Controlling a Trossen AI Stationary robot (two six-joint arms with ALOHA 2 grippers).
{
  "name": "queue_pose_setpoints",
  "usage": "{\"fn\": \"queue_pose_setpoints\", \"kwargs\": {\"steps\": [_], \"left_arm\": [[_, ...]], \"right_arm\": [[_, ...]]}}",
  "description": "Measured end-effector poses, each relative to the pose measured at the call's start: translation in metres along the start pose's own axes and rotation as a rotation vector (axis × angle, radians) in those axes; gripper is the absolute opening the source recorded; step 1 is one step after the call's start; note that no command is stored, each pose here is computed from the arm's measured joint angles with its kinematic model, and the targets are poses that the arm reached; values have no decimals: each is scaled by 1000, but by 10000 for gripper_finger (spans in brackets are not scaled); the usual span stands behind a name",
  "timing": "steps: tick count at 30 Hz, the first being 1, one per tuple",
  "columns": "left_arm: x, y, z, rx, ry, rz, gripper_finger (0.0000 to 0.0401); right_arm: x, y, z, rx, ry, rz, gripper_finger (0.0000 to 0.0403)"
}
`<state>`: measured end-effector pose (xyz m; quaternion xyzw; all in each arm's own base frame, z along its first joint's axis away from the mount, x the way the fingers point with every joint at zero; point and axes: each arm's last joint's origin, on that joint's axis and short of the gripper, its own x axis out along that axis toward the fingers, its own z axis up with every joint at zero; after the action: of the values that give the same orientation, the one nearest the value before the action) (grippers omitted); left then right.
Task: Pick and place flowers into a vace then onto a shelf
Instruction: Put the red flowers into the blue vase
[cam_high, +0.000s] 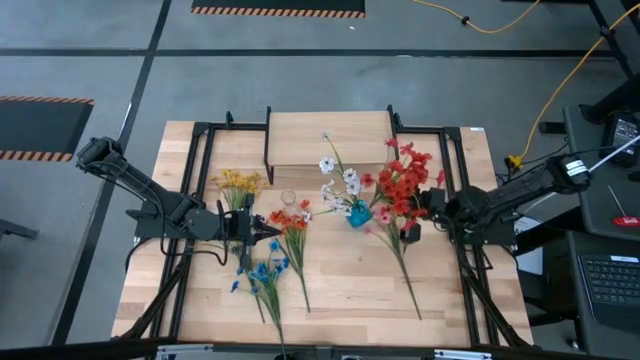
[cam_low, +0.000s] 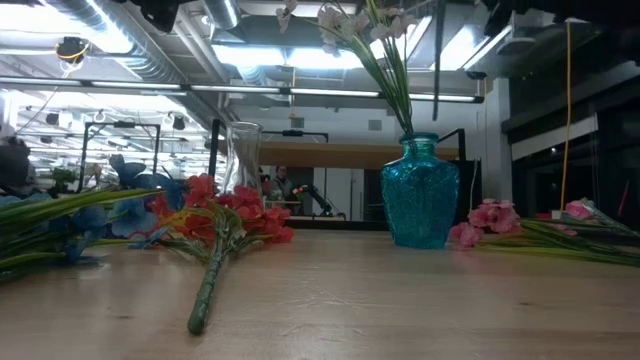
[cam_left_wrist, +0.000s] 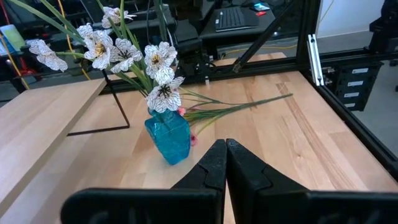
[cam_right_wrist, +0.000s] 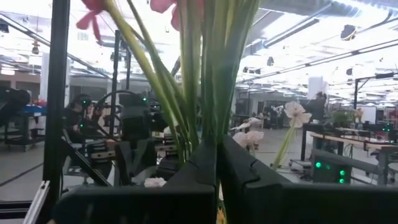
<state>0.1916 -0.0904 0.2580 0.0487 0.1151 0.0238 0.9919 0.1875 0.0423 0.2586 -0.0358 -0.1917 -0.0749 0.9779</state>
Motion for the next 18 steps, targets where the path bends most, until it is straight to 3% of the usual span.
{"fn": "queue_pose_setpoints", "kwargs": {"steps": [18], "left_arm": [[0, 0, 0, 0, 0, 0, 3]], "right_arm": [[16, -9, -32, -60, 66, -75, 0]]}}
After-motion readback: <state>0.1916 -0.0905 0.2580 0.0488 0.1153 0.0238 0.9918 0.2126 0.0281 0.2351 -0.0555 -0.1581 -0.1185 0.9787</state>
